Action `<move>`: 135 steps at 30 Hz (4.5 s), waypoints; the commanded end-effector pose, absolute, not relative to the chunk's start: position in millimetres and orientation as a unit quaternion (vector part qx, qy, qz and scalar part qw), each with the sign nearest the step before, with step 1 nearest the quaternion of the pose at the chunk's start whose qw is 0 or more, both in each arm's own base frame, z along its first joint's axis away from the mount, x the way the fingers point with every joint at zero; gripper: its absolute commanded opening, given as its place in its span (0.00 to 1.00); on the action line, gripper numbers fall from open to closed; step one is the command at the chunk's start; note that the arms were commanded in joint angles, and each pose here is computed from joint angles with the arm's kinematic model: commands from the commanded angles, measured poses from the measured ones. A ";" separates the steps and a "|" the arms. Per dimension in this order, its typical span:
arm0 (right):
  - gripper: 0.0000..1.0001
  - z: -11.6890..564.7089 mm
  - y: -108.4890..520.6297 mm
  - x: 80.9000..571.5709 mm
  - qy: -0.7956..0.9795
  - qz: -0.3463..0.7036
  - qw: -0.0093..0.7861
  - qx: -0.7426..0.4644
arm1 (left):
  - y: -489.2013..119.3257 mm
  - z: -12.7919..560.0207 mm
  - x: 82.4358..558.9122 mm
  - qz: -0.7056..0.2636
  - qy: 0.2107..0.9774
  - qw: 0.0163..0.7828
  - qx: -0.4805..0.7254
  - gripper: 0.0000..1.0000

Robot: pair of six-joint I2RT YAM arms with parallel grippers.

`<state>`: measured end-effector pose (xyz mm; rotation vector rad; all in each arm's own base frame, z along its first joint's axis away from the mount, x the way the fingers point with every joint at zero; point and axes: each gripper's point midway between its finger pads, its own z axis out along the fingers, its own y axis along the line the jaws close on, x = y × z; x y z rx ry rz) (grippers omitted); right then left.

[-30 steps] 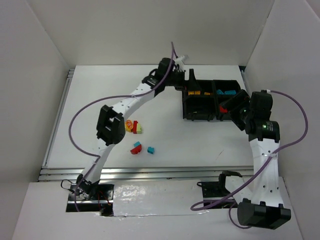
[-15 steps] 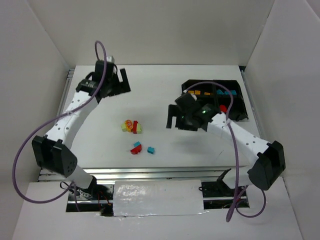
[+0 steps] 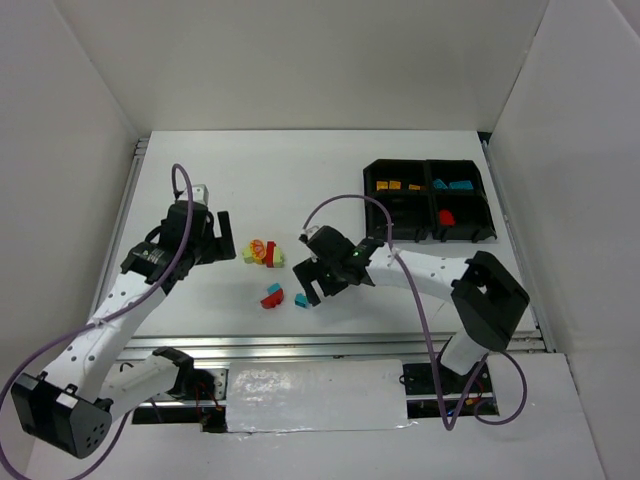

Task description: Sort the legos into containers by color

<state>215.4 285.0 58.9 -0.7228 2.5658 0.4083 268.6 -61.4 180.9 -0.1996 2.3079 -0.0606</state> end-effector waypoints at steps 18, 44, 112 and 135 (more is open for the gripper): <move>0.74 53.4 357.9 208.1 0.836 0.245 0.148 -0.467 | -59.8 199.9 280.6 -0.015 0.898 0.435 -0.062 0.99; 0.00 168.5 245.6 382.9 0.909 0.135 0.383 -0.091 | -65.7 197.8 280.1 -0.028 0.900 0.431 -0.051 0.99; 0.69 57.5 410.4 230.2 0.924 0.130 0.222 -0.283 | -4.9 234.1 261.1 0.028 0.838 0.501 -0.214 0.99; 0.46 22.2 418.6 239.8 0.926 0.099 0.214 -0.294 | -17.0 228.7 267.2 0.008 0.850 0.492 -0.187 1.00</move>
